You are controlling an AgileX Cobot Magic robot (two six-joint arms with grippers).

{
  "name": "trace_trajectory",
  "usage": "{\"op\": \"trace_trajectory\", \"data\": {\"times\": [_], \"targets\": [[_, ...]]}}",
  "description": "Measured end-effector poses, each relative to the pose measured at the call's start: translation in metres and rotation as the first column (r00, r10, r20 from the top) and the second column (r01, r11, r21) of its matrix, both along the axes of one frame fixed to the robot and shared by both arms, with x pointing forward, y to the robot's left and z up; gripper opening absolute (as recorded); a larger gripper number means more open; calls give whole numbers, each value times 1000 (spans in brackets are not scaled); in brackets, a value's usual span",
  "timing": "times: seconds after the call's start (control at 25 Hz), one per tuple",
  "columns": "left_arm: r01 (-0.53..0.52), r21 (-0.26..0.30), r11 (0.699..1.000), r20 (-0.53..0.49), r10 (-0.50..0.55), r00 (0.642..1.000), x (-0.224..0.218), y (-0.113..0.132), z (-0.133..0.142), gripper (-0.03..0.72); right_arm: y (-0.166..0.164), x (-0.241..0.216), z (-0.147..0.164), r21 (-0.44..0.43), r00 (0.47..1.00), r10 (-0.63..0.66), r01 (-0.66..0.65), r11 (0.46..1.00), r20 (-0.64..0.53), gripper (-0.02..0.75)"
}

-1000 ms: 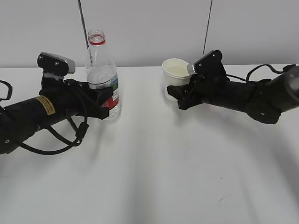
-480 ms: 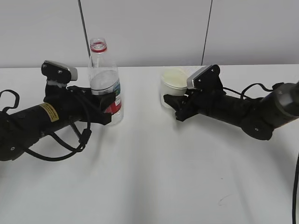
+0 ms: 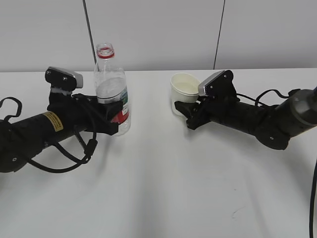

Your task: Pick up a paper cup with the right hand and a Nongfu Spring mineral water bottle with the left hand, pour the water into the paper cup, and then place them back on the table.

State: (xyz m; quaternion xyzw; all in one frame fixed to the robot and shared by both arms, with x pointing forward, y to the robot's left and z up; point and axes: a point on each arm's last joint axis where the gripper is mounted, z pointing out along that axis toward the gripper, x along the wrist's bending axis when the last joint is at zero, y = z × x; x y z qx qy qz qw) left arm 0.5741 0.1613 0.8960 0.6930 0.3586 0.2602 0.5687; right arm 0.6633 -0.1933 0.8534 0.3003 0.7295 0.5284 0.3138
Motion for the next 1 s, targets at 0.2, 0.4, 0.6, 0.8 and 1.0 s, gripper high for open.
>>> {"op": "trace_trajectory", "data": {"times": [0.2, 0.4, 0.6, 0.8, 1.0], "targets": [[2, -3, 1000, -8, -2, 1000, 0, 0, -6, 283, 0, 0, 0, -6, 1000, 1, -1, 1000, 4, 460], [7, -19, 1000, 2, -7, 1000, 0, -1, -8, 283, 0, 0, 0, -7, 1000, 2, -2, 1000, 5, 460], [8, -22, 1000, 5, -8, 1000, 0, -1, -8, 283, 0, 0, 0, -7, 1000, 2, -2, 1000, 6, 460], [13, -12, 1000, 17, -12, 1000, 0, -1, -9, 302, 0, -1, -7, -2, 1000, 4, -4, 1000, -5, 460], [9, -14, 1000, 19, -8, 1000, 1, -1, -9, 391, 0, -2, -16, 4, 1000, 6, -6, 1000, -19, 460]]}}
